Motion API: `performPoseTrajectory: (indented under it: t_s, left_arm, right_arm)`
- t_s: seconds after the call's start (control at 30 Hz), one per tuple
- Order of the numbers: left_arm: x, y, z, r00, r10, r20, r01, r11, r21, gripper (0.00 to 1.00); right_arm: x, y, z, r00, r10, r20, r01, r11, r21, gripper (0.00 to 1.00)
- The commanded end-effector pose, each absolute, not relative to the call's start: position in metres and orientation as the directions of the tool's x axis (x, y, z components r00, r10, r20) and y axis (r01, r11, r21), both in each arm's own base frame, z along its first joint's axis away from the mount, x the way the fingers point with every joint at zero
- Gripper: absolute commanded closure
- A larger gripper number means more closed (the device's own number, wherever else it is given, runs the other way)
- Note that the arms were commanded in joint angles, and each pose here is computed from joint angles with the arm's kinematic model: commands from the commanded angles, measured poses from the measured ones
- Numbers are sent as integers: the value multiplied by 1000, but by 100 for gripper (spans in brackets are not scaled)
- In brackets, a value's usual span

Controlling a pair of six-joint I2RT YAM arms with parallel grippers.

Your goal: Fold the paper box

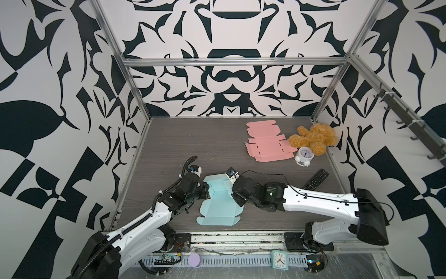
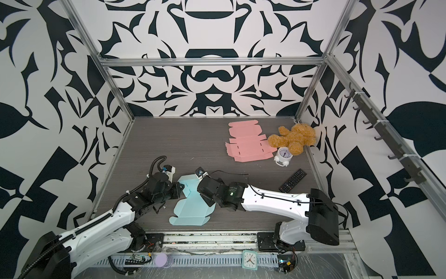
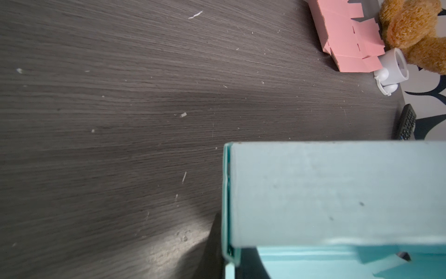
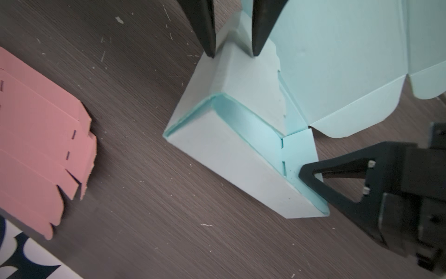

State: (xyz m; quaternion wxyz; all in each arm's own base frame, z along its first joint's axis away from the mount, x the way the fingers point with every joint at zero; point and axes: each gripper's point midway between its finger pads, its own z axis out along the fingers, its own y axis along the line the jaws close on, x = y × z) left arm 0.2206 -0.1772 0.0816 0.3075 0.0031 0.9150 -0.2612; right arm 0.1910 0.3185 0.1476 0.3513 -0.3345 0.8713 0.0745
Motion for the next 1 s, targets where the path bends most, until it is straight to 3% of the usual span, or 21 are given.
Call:
performPoseTrajectory:
  t_s: [0.0,0.97]
  left_arm:
    - [231,-180,91,-785,-206,-584,152,850,-504,100]
    - [238,-187,81,-784,-239,-573,138,833,-536,100]
  right_arm:
    - [204,310,162,-523,-509,-683,-544,817,-193,72]
    - [234,313,167,-437,-618,-654,-368,786,-496,62]
